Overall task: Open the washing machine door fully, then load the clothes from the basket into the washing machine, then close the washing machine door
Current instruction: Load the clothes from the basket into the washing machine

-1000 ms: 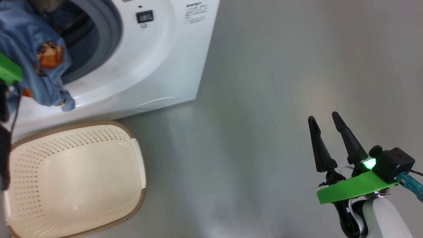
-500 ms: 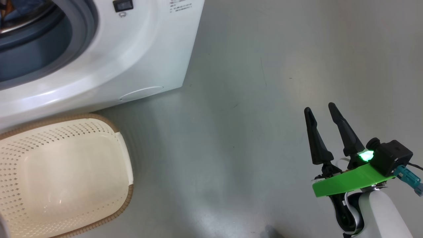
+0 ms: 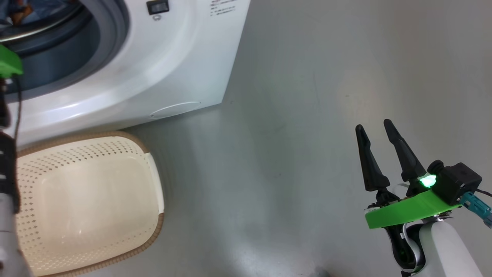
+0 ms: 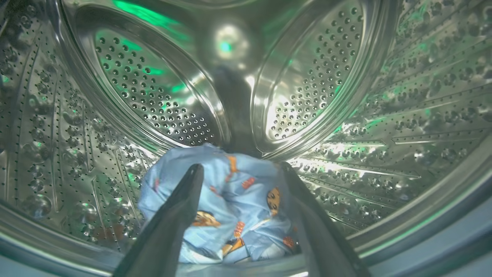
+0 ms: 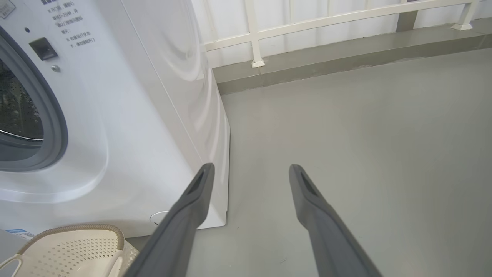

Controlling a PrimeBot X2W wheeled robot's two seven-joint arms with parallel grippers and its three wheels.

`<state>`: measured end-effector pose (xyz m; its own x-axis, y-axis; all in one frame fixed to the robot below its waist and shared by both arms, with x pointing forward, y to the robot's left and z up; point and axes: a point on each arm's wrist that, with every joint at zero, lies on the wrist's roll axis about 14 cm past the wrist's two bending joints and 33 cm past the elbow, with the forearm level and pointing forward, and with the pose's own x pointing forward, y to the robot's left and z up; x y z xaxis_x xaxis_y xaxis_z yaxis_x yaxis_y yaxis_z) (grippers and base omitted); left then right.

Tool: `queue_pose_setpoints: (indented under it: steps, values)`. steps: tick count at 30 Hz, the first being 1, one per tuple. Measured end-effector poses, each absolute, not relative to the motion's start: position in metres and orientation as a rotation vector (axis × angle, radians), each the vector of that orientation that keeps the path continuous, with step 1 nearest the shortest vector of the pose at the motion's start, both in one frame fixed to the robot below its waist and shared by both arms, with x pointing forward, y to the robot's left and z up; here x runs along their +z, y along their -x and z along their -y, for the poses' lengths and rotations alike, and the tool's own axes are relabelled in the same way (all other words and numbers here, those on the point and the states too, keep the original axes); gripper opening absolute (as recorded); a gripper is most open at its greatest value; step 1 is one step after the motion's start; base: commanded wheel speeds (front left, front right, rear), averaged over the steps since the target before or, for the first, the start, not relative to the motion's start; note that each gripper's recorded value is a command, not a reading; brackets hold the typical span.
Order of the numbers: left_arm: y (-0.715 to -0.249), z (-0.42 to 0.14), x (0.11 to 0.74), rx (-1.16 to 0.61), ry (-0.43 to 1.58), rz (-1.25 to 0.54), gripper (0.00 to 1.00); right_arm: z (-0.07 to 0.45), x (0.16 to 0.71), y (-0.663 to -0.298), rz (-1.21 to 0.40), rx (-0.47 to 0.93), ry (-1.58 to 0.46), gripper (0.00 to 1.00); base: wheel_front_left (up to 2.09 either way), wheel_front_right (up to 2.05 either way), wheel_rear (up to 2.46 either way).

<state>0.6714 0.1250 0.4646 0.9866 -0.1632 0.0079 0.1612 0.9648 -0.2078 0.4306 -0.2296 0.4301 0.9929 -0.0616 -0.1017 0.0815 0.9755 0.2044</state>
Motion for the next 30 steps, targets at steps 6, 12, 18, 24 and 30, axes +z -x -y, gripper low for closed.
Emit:
queue_pose_setpoints:
  steps: [6, 12, 18, 24, 30]
  values:
    - [-0.652, -0.122, 0.455, -0.172, 0.205, -0.036, 1.00, 0.226, 0.434, -0.434, -0.086, -0.048, -0.203, 1.00, 0.00, 0.00, 0.00]
    - [-0.618, -0.120, 0.443, -0.172, 0.217, -0.073, 1.00, 0.222, 0.443, -0.438, -0.066, -0.011, -0.184, 1.00, 0.00, 0.00, 0.00]
    - [-0.580, -0.129, 0.434, -0.146, 0.228, -0.111, 1.00, 0.218, 0.454, -0.442, -0.037, 0.024, -0.170, 1.00, 0.00, 0.00, 0.00]
    - [-0.546, -0.144, 0.440, -0.123, 0.209, -0.112, 1.00, 0.212, 0.466, -0.437, -0.018, 0.056, -0.161, 1.00, 0.00, 0.00, 0.00]
    - [-0.508, -0.159, 0.449, -0.101, 0.185, -0.100, 1.00, 0.209, 0.471, -0.420, -0.020, 0.072, -0.162, 1.00, 0.00, 0.00, 0.00]
